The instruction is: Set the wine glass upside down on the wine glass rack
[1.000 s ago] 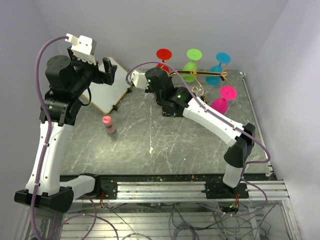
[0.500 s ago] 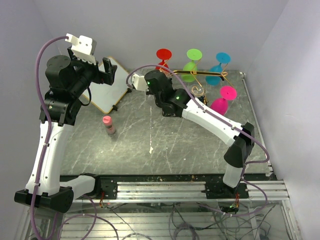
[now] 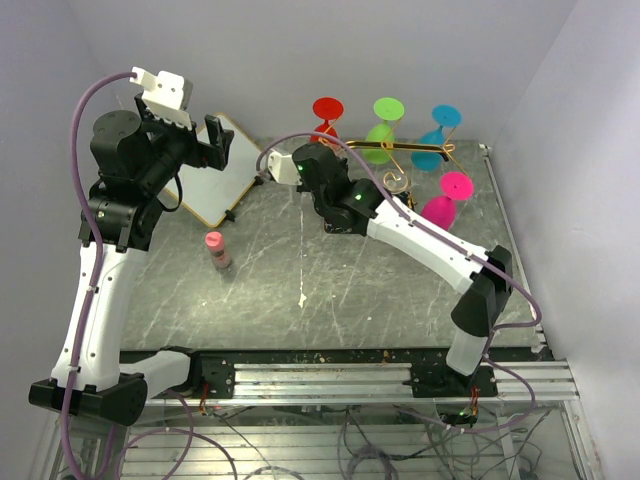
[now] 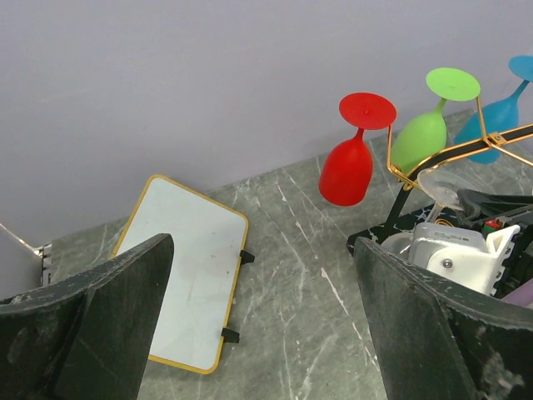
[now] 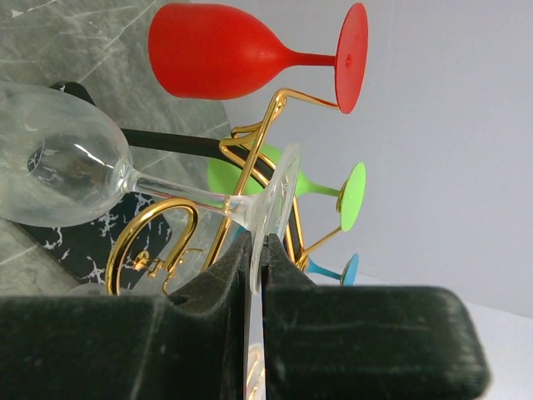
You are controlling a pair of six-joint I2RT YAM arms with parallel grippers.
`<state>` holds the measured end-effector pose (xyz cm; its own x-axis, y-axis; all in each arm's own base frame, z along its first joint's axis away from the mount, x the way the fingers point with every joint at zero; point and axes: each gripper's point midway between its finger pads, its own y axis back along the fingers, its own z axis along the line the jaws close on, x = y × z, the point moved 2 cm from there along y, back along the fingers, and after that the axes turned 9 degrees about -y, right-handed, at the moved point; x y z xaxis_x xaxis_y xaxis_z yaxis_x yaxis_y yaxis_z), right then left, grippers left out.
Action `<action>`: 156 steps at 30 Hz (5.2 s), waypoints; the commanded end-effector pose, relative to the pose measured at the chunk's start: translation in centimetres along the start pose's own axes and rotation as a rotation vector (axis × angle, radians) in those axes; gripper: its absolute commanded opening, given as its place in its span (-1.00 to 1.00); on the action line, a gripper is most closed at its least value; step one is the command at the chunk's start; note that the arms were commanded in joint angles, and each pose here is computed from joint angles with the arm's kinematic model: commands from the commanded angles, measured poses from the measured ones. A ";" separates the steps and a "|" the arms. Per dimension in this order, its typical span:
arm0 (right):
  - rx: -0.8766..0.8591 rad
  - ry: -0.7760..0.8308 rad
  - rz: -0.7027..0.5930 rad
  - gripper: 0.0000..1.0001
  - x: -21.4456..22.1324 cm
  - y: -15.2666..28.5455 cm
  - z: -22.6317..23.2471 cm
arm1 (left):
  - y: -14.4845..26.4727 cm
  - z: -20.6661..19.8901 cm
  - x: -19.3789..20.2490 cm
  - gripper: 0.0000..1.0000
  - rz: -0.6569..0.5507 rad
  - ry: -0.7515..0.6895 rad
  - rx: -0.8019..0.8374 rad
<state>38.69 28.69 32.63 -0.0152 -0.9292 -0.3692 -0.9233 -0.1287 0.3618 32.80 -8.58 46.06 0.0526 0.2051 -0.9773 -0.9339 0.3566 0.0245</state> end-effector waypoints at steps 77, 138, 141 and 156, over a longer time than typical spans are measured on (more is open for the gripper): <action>-0.171 -0.037 -0.158 -1.00 -1.7 5.4 0.3 | -1.1 0.9 1.1 0.97 -0.010 0.036 0.019; -0.270 -0.086 -0.172 -0.61 -2.4 4.8 2.8 | -0.7 0.6 1.6 0.97 -0.005 0.022 0.029; -0.283 -0.091 -0.176 -0.61 -2.5 4.9 2.9 | -0.7 0.6 1.6 0.97 -0.005 0.020 0.029; -0.331 -0.101 -0.192 -0.52 -2.7 5.2 3.6 | -0.8 0.5 1.7 0.97 -0.002 0.017 0.033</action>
<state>32.80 31.31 31.07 0.0837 -0.8662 -0.4926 -0.7406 -0.3848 0.5508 34.10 -7.99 43.30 -0.0055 0.1863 -0.9825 -0.9260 0.3698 0.0753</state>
